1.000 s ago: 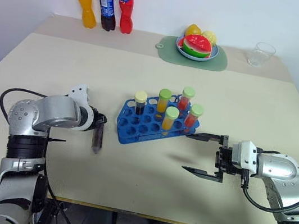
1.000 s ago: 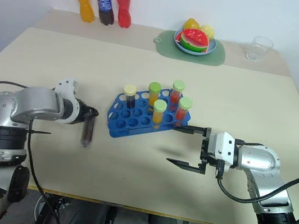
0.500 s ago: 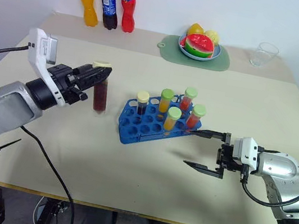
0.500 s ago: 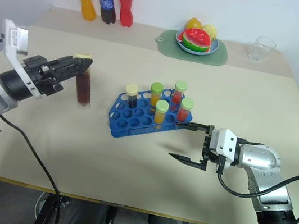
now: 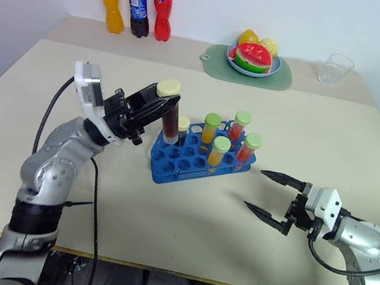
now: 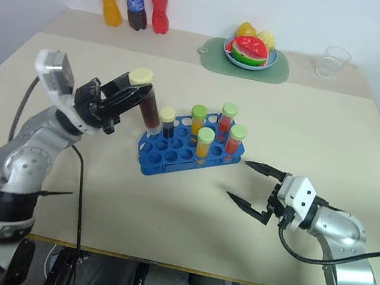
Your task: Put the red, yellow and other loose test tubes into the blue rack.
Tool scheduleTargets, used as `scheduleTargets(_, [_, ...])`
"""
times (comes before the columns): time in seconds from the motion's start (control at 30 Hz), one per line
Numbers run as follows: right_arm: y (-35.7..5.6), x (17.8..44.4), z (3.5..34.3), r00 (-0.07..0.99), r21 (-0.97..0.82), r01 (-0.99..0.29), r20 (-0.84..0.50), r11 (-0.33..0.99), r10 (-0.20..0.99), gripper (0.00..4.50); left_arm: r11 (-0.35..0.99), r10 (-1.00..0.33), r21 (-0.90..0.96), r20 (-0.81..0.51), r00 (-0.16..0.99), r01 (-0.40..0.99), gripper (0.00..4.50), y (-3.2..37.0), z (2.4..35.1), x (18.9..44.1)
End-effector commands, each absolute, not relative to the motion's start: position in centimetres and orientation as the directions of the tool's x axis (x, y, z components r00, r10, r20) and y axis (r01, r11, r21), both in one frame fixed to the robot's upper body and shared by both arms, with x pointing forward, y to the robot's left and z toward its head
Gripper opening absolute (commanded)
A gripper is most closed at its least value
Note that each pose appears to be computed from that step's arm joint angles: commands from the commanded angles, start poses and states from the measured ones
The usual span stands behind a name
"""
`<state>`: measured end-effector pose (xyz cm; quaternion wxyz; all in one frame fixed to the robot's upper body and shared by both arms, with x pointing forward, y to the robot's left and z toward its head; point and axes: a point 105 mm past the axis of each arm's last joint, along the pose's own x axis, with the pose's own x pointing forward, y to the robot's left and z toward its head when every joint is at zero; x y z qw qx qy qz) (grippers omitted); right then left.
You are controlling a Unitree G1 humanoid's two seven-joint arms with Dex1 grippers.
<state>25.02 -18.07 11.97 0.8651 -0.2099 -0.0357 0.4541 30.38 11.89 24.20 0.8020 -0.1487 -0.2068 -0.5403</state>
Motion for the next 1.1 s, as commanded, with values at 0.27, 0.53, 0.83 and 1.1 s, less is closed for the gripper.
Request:
scheduleTargets(0.27, [-16.3, 24.7, 14.0, 0.661, -0.447, -0.68, -0.031, 0.581, 0.75, 4.26, 0.262, -0.85, -0.038, 0.464, 0.249, 0.964, 1.6, 11.6, 23.5, 32.1])
scheduleTargets(0.53, [-16.0, 24.7, 14.2, 0.668, -0.452, -0.668, -0.016, 0.591, 0.744, 4.26, 0.153, -0.911, -0.051, 0.38, 0.161, 0.987, 1.6, 10.9, 22.1, 31.3])
scheduleTargets(0.83, [-16.2, 24.4, 13.3, 0.67, -0.433, -0.679, -0.034, 0.593, 0.742, 4.26, 0.127, -0.952, 0.001, 0.281, 0.122, 0.992, 1.6, 9.2, 19.8, 30.6])
scheduleTargets(1.1, [-15.7, 24.5, 14.0, 0.665, -0.436, -0.683, -0.039, 0.586, 0.746, 4.26, 0.161, -0.962, 0.041, 0.23, 0.147, 0.986, 1.6, 8.5, 17.9, 30.9])
